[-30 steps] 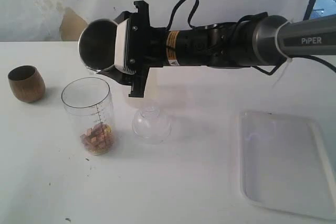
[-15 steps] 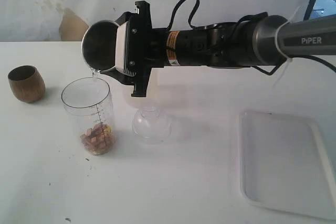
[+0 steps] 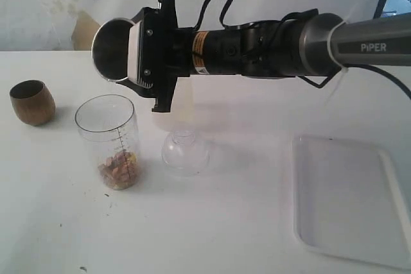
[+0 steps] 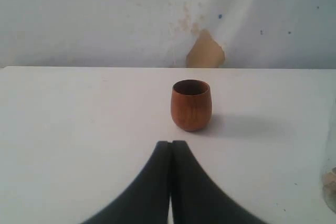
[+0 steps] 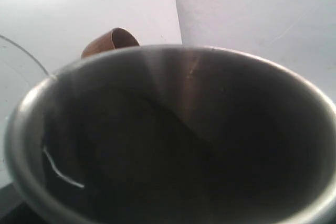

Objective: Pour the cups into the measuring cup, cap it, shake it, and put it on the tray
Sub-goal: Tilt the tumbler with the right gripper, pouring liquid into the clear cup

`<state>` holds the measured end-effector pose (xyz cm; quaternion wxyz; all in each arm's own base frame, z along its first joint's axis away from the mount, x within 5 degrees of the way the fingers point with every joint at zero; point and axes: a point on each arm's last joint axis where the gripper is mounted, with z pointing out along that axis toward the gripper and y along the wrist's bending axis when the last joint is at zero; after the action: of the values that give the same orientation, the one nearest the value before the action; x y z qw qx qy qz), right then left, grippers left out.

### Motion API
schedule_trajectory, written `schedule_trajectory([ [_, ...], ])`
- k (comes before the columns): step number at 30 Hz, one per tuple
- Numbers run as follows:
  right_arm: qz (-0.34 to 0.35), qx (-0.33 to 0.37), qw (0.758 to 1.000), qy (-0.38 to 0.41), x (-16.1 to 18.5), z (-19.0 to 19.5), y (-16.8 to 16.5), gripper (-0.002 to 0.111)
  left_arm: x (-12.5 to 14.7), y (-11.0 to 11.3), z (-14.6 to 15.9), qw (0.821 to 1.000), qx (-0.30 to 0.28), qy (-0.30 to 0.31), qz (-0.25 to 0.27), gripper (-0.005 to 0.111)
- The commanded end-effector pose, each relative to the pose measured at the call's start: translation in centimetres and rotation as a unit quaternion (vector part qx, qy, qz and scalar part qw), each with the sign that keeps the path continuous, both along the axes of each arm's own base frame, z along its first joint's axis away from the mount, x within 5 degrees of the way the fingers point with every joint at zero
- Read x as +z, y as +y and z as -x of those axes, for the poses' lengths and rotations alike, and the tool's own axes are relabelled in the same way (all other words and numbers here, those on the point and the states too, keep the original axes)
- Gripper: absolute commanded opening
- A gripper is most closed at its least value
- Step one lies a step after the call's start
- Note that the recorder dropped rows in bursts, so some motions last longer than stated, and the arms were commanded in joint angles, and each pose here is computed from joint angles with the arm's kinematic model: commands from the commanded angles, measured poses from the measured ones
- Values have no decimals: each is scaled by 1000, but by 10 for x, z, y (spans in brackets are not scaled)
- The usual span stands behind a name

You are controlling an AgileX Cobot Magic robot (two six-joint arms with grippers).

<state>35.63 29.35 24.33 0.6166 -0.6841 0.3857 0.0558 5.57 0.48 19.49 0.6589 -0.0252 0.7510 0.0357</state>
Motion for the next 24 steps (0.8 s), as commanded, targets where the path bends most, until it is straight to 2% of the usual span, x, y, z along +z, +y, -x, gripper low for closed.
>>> schedule_trajectory([
  [1,-16,3,1000,-25,17,1,-1,0,-1,-1,0,1000,-3,-4,8,0],
  [24,12,20,996,-86,17,3,2,0,-1,-1,0,1000,-3,-4,8,0],
])
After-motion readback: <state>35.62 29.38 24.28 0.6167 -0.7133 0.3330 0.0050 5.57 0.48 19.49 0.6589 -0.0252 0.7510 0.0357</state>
